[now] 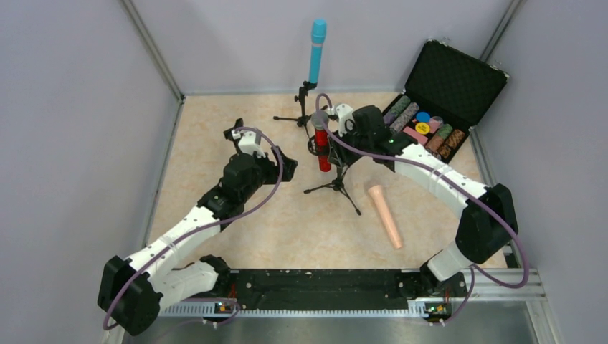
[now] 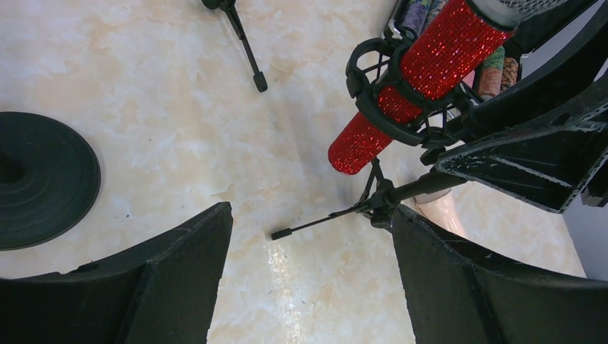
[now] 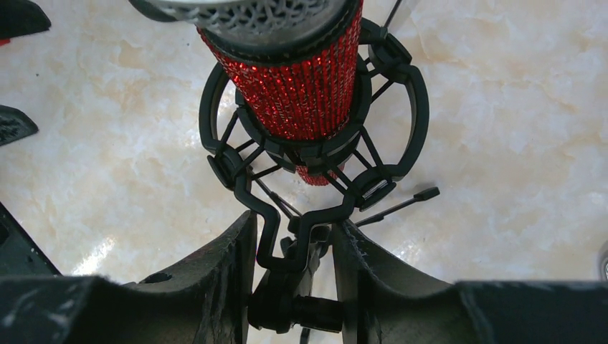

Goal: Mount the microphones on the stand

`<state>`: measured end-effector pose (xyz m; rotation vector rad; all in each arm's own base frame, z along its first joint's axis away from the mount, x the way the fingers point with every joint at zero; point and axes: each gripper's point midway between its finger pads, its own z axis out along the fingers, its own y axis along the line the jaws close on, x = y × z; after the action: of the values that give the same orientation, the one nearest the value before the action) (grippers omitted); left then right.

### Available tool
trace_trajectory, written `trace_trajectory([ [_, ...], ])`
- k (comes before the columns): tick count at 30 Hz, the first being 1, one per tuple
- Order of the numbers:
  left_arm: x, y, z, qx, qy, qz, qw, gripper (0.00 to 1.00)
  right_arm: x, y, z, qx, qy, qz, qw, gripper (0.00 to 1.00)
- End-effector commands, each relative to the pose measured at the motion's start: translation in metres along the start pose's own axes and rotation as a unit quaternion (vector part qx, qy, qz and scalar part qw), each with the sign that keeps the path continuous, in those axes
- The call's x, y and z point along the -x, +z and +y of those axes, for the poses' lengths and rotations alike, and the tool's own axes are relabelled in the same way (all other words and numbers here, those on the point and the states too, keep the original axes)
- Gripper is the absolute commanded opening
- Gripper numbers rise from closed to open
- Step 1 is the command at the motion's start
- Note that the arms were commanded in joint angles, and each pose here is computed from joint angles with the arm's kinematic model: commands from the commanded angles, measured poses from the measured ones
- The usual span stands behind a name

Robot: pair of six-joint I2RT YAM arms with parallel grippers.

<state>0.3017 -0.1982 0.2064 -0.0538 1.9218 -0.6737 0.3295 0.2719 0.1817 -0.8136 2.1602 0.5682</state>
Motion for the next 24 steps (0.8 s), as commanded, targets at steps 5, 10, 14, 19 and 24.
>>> trace_trajectory([
  [5, 0.021, 0.001, -0.012, -0.016, -0.004, -0.025, 1.000, 0.86, 0.085, -0.035, 0.014, 0.006, 0.000, -0.131, 0.991, 0.00],
  [10, 0.021, 0.000, -0.011, -0.015, -0.003, -0.026, 1.000, 0.86, 0.111, -0.051, 0.017, 0.003, 0.003, -0.171, 0.985, 0.00],
  [14, 0.021, -0.001, -0.010, -0.012, -0.002, -0.028, 1.000, 0.86, 0.131, -0.065, 0.017, -0.004, -0.001, -0.203, 0.979, 0.00],
  [19, 0.020, -0.001, -0.009, -0.010, 0.001, -0.027, 1.000, 0.86, 0.156, -0.085, 0.015, -0.022, 0.001, -0.242, 0.970, 0.00],
  [24, 0.019, -0.001, -0.007, -0.008, 0.001, -0.026, 1.000, 0.86, 0.175, -0.097, 0.009, -0.044, 0.000, -0.265, 0.963, 0.00],
])
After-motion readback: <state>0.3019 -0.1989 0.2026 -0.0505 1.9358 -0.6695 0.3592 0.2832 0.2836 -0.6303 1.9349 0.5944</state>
